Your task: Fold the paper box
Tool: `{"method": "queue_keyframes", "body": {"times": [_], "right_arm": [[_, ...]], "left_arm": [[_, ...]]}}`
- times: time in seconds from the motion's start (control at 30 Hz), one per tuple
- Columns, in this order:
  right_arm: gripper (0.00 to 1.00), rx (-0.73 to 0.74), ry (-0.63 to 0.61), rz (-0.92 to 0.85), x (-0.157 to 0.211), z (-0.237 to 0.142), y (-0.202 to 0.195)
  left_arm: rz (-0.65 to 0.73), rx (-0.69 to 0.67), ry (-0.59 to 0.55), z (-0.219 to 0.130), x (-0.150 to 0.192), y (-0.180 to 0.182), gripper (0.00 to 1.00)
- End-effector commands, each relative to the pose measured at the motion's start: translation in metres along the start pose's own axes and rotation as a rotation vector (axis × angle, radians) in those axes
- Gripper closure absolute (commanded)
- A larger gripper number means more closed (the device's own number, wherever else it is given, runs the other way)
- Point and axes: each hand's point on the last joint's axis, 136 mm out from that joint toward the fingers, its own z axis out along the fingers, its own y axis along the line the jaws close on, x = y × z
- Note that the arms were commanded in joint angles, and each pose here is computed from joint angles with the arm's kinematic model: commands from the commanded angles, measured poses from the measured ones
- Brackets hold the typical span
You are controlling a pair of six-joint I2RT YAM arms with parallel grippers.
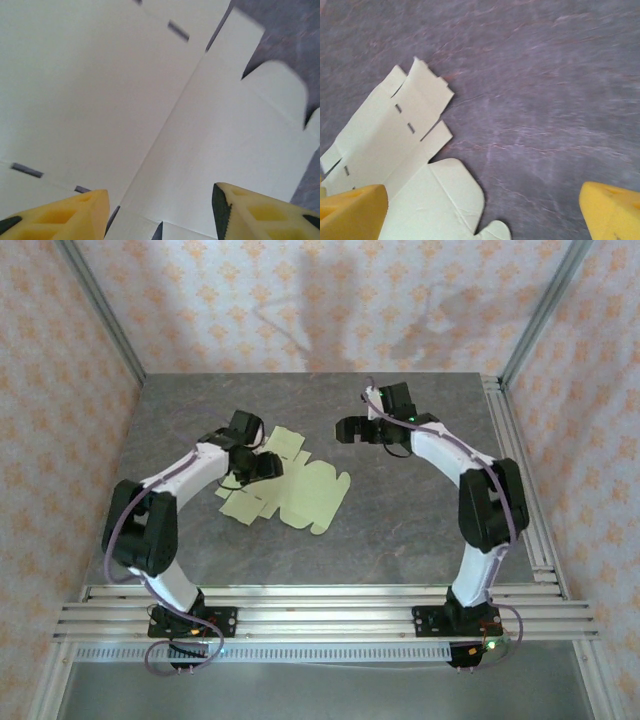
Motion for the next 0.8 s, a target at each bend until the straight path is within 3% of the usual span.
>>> {"method": "queue_keyframes", "body": {"times": [0.0, 0.13, 0.3, 0.43, 0.77], "right_arm": [[0.04, -0.152, 0.119, -0.004, 0.015, 0.012, 0.022], [0.05, -0.194, 0.143, 0.016, 0.013, 0.025, 0.025], [0.06, -0.224, 0.186, 0.033, 0.018, 0.037, 0.025], [0.07, -0.204, 0.224, 0.036, 0.026, 0.045, 0.018], [0.10, -0.287, 0.311, 0.053, 0.043, 0.062, 0.021]], "left_arm": [[-0.086, -0.087, -0.034, -0.010, 0.002, 0.028, 0.46], [-0.154, -0.125, 0.014, -0.008, 0.024, 0.060, 0.53], [-0.162, -0.151, 0.080, 0.005, 0.043, 0.078, 0.54], [-0.180, -0.169, 0.121, 0.022, 0.055, 0.092, 0.64], [-0.205, -0.181, 0.188, 0.048, 0.082, 0.115, 0.67]]}}
